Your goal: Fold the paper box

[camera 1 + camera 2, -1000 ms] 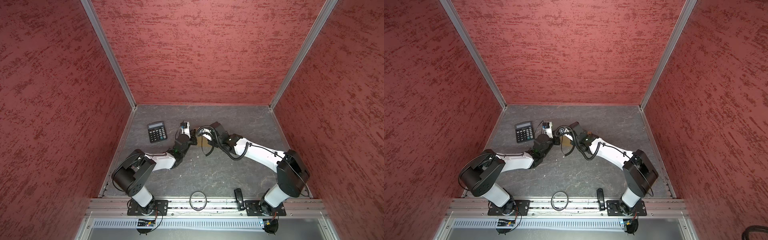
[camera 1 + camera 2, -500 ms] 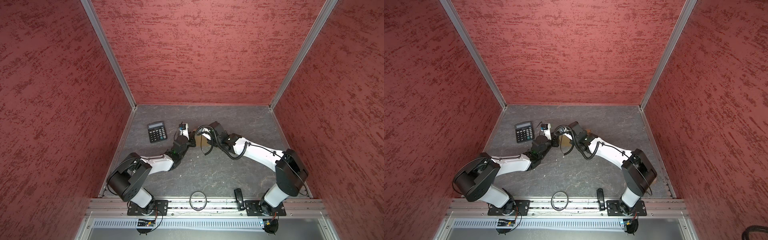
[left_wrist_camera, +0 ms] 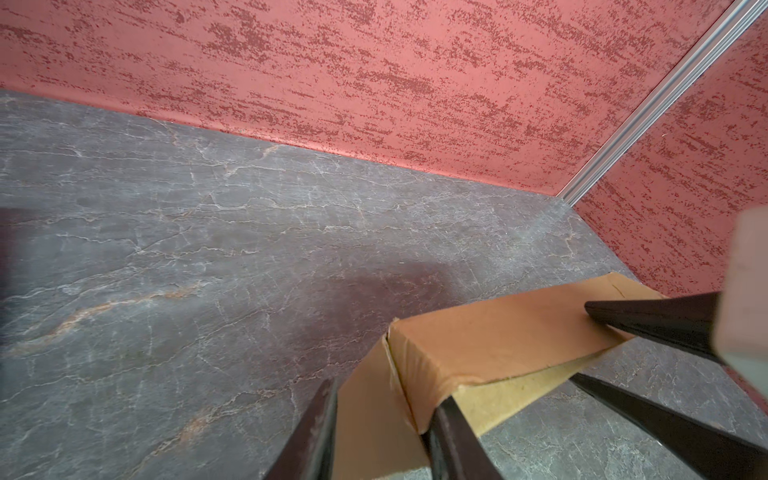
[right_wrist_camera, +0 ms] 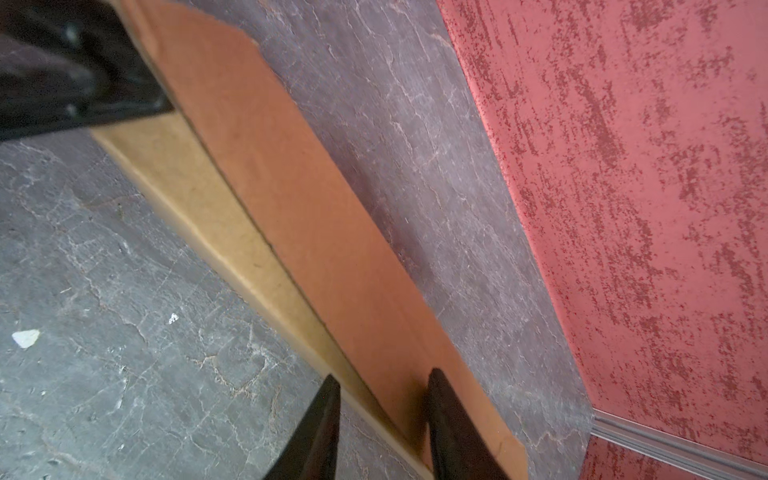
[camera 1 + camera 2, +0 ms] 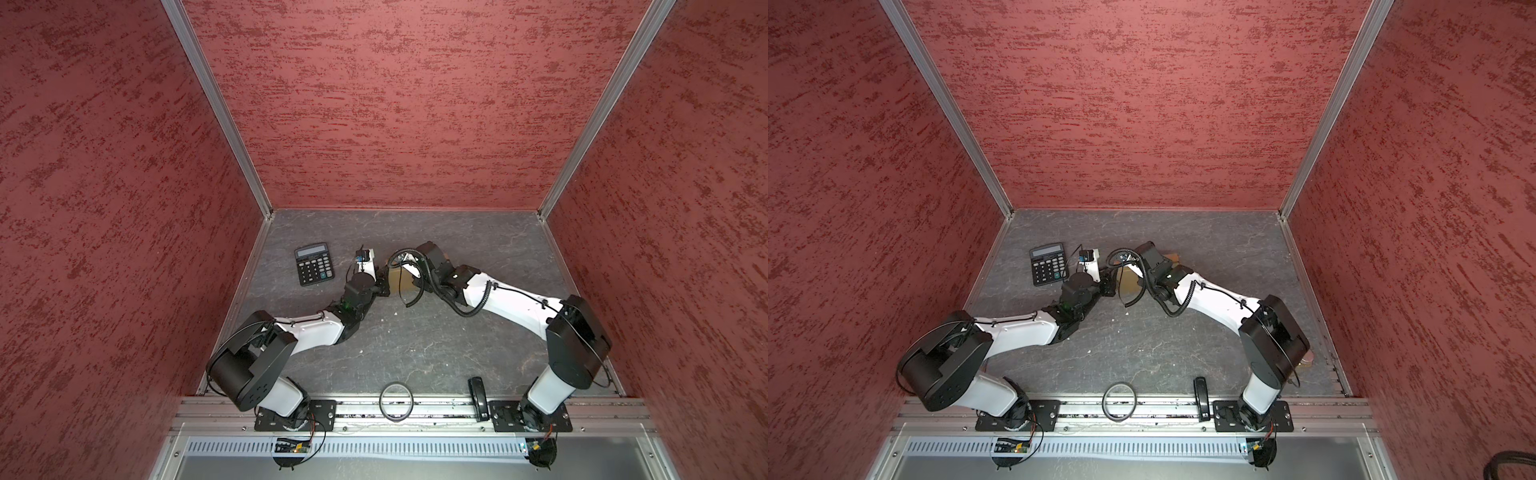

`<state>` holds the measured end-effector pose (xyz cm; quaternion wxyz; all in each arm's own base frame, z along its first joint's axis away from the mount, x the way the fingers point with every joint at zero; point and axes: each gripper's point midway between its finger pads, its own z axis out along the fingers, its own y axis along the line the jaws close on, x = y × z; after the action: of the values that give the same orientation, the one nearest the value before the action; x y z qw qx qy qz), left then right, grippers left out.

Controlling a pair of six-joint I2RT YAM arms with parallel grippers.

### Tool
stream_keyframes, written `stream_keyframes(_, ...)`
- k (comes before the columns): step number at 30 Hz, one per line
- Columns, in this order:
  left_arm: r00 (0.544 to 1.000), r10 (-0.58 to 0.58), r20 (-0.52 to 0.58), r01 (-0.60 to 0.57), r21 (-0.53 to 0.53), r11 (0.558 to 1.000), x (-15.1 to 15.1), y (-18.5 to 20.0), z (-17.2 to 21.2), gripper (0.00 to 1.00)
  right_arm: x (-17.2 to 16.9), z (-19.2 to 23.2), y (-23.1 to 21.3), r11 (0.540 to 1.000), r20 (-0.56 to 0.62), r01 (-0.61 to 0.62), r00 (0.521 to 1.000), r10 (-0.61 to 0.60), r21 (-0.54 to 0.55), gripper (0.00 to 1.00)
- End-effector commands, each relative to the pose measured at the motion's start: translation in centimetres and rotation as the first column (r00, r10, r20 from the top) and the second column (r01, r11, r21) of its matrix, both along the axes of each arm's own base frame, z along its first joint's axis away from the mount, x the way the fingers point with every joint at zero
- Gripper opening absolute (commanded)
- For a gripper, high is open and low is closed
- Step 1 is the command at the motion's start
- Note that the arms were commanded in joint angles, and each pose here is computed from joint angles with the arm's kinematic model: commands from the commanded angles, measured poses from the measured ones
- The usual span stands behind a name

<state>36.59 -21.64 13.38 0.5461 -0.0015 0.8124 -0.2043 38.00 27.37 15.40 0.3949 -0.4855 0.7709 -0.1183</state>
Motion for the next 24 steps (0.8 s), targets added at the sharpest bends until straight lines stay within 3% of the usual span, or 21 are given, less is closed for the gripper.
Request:
stream_keyframes(1,0.891,0.012,-0.453,0.145,0.310,0.940,-7.8,4.2,-14.0,0.40,-0.5,-2.0,0.3,1.000,-0.067,0.005,0.998,-0.006,-0.013,0.35)
stream_keyframes(24,0.907,-0.024,-0.420,0.146,0.262,0.954,-8.5,4.2,-12.2,0.63,0.0,-1.8,1.1,1.000,-0.095,0.016,0.995,-0.016,-0.005,0.35)
